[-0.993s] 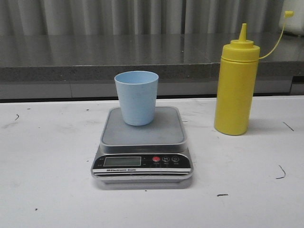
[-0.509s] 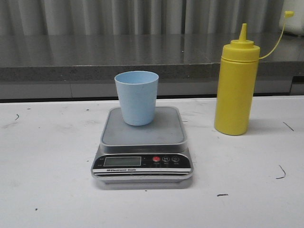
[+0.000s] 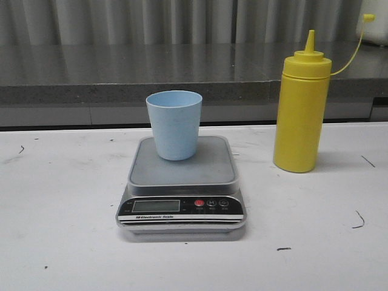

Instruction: Pour seasoning into cup on scale with both arms

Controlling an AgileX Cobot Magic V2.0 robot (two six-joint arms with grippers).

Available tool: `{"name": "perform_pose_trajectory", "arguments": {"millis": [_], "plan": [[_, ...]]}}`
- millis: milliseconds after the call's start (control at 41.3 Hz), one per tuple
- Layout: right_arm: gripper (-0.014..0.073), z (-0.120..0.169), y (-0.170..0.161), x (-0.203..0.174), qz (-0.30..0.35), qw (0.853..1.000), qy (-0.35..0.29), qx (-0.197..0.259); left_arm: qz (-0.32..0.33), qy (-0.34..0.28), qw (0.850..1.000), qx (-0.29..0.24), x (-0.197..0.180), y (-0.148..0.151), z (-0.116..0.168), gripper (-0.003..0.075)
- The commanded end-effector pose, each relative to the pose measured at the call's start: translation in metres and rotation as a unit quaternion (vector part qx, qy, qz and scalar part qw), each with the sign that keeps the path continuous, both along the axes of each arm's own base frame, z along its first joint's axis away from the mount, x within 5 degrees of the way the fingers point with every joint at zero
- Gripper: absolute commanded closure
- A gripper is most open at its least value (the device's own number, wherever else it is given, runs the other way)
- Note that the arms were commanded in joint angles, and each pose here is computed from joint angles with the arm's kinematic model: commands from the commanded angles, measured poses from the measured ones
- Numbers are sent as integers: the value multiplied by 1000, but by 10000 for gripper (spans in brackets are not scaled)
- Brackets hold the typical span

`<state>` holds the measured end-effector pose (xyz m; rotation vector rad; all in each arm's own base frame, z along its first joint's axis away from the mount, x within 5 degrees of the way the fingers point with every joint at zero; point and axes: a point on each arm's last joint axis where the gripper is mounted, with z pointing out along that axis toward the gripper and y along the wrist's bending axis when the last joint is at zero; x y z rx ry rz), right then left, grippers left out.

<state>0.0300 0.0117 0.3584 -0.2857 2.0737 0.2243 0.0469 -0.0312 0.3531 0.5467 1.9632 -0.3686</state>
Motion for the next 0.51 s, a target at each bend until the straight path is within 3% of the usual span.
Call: {"name": "perform_pose_trajectory", "arguments": {"millis": [0,218,484], "plan": [[713,14,0,1,0,999,-45,5,23,-77,997,-3,3,5,13,740],[713,14,0,1,0,999,-45,5,112,-177,977,-34,7,14,-20,740],[713,14,0,1,0,999,-45,5,220,-266,937,-52,6,26,-98,740]]}}
